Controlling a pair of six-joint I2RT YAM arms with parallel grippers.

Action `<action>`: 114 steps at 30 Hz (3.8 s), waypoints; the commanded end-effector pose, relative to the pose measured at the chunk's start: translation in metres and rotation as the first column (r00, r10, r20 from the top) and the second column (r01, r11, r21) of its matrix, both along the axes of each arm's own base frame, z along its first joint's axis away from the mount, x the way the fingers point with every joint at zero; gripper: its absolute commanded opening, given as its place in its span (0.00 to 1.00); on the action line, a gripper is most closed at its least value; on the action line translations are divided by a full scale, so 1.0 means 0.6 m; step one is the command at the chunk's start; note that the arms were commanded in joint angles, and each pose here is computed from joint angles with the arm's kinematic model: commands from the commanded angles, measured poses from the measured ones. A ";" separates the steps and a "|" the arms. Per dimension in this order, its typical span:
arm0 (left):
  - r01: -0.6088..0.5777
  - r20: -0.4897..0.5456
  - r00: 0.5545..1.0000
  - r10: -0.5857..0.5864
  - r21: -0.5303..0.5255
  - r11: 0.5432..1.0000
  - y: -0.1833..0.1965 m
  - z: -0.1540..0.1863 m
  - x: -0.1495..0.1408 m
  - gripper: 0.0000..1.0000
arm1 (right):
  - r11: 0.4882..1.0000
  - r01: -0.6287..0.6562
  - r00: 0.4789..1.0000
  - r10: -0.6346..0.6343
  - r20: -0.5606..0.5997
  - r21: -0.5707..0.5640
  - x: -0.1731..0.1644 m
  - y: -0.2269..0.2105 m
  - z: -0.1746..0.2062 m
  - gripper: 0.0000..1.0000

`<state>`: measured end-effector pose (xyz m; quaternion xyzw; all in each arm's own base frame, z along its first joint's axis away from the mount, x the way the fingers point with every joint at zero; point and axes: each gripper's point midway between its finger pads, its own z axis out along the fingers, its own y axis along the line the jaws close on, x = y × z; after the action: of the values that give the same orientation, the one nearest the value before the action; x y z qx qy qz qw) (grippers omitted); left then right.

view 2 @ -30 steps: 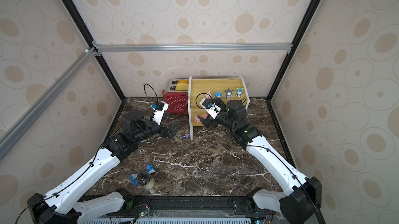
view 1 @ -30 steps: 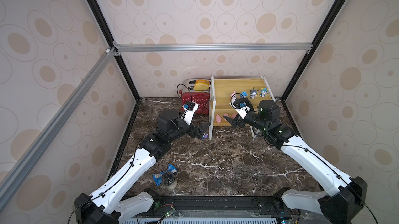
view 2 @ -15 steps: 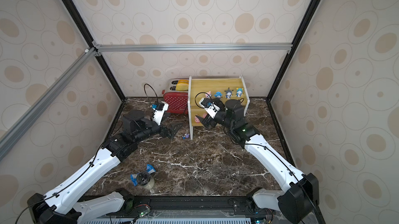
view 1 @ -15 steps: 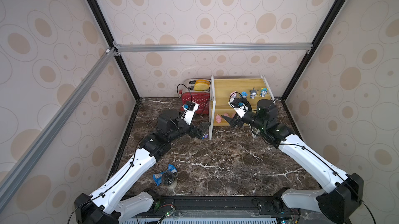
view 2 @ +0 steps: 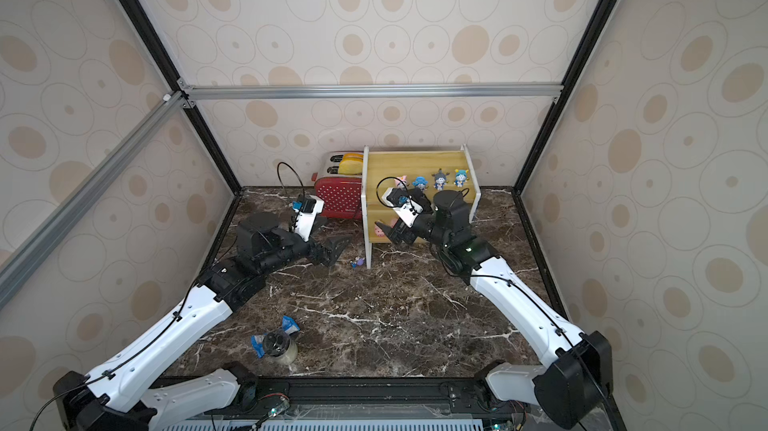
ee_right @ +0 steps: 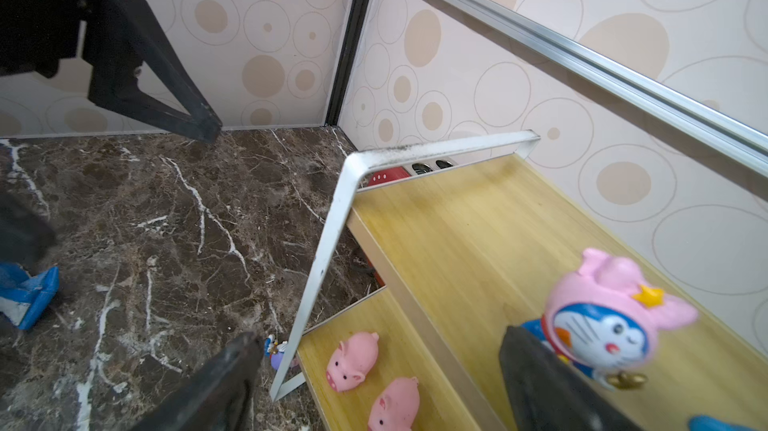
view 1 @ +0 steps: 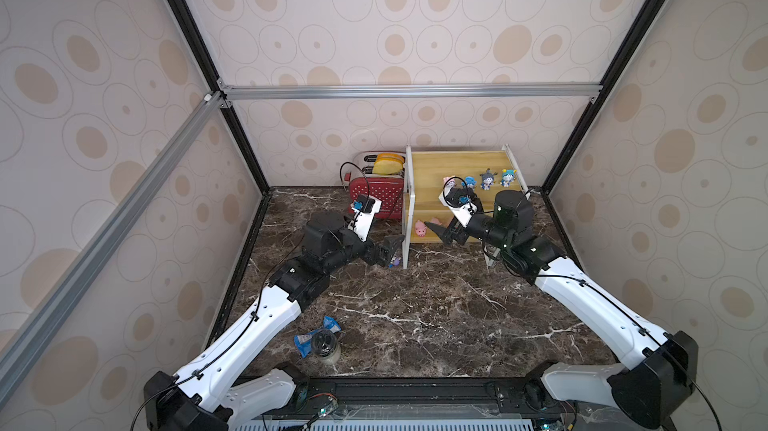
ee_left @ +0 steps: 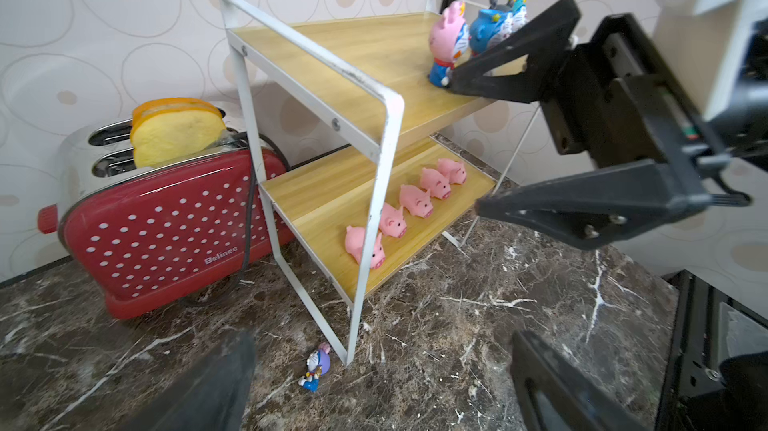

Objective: Organize plastic toys on shelves
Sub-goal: Place the plastic toy on the shelf, then move the plastic toy to the center of the board.

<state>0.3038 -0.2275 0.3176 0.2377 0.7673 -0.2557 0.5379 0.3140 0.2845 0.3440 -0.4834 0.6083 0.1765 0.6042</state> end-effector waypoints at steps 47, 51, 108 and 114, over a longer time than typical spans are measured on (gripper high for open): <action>-0.086 -0.861 0.487 0.146 0.119 0.989 -0.023 -0.537 -0.003 0.21 | 0.996 0.041 0.909 -0.071 -0.411 -0.082 -0.142 -0.092 -0.247 0.93; -0.122 -0.872 0.472 0.130 0.081 0.989 -0.027 -0.536 -0.022 0.21 | 0.998 0.026 0.886 -0.050 -0.460 -0.058 -0.143 -0.081 -0.272 0.92; 0.244 -0.421 0.879 0.225 0.801 0.546 -0.068 -0.542 -0.089 0.29 | 0.824 0.566 0.786 -0.552 -0.277 -0.037 -0.099 -0.244 -0.279 0.96; 0.491 -0.652 0.748 0.124 0.668 0.559 -0.060 -0.535 -0.191 0.27 | 0.818 0.574 0.785 -0.562 -0.263 -0.033 -0.099 -0.249 -0.272 0.96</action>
<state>0.2693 -0.2857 0.0312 0.3785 0.8978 0.0535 0.2185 0.2536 0.1387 0.1745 -0.2440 0.7995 0.0679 0.5447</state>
